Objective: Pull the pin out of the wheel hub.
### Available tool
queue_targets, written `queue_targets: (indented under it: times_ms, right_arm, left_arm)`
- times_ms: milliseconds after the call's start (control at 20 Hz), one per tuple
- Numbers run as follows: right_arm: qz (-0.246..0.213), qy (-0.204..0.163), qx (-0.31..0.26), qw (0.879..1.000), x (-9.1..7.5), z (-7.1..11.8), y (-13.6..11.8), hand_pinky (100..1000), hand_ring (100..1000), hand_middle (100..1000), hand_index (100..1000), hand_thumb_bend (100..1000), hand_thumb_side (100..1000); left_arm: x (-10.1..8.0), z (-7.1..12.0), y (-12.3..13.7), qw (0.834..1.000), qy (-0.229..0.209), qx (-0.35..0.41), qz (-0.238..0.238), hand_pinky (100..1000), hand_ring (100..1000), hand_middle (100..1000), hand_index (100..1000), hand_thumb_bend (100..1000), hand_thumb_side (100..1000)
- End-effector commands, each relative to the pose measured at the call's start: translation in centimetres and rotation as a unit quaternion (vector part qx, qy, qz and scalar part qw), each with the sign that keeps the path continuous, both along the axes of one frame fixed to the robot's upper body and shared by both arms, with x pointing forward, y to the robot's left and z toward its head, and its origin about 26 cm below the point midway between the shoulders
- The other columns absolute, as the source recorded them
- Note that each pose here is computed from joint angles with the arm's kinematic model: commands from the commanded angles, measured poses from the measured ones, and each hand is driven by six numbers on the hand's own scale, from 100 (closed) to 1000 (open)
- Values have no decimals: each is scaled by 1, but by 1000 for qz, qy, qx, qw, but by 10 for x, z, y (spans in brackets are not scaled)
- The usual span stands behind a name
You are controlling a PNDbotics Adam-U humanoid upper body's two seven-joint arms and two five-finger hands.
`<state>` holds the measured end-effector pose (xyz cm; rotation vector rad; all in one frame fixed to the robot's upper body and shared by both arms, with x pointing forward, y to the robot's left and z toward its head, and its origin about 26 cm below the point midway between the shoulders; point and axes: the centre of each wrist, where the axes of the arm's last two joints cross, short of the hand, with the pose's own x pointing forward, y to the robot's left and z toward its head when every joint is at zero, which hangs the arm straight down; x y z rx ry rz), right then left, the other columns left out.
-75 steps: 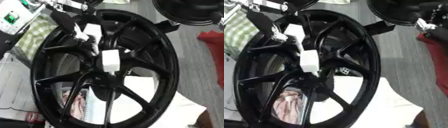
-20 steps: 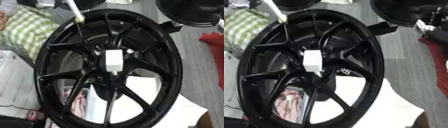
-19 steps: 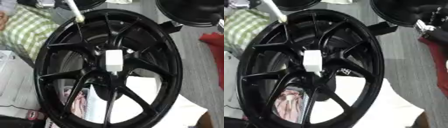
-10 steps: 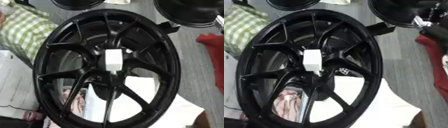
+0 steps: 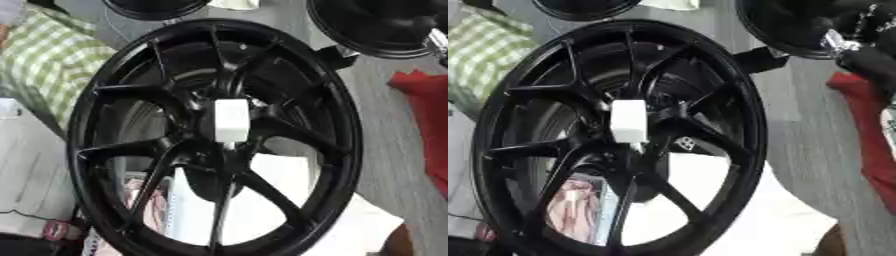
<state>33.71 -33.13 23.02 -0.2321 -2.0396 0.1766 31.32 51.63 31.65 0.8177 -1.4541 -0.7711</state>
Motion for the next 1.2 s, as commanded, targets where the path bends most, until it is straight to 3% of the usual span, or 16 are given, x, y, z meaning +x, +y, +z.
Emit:
queue_targets:
  times_ms: [50,150,250,650,750,800,950,1050,1200]
  right_arm:
    - [-3,-26,-7,1000,-3,16,-2,874,750,593,742,368,225]
    - [-3,-27,-6,1000,-3,16,-1,875,750,593,742,368,225]
    - [-3,-26,-5,1000,-3,15,-1,875,750,593,742,367,226]
    - [-2,-25,-4,1000,-3,15,-1,874,750,592,742,368,225]
    - [-1,-25,-4,1000,-3,15,-1,874,749,592,742,369,225]
    - [-1,-25,-4,1000,-3,15,-1,874,749,592,741,369,224]
    - [-2,-25,-4,1000,-3,15,-1,873,749,591,741,371,223]
    - [-1,-25,-4,1000,-3,15,-1,872,748,590,741,372,223]
    - [-2,-25,-5,1000,-3,15,-1,872,748,590,740,374,222]
  left_arm:
    - [-7,4,9,1000,-4,1,9,745,685,650,809,100,515]
    - [-7,-5,11,1000,18,2,1,792,785,778,877,100,735]
    - [-8,-12,14,999,36,3,-9,810,814,818,904,102,844]
    - [-9,-15,12,999,30,-5,-32,808,804,809,899,100,851]
    - [-8,-14,10,999,29,-6,-38,821,829,853,920,100,828]
    - [-8,-14,9,999,28,-4,-41,820,827,850,918,128,829]
    - [-7,-14,5,998,29,2,-61,836,845,862,937,339,949]
    - [-7,-13,4,997,32,10,-71,841,854,860,937,412,1000]
    - [-8,-12,4,997,31,17,-69,828,837,834,917,358,961]
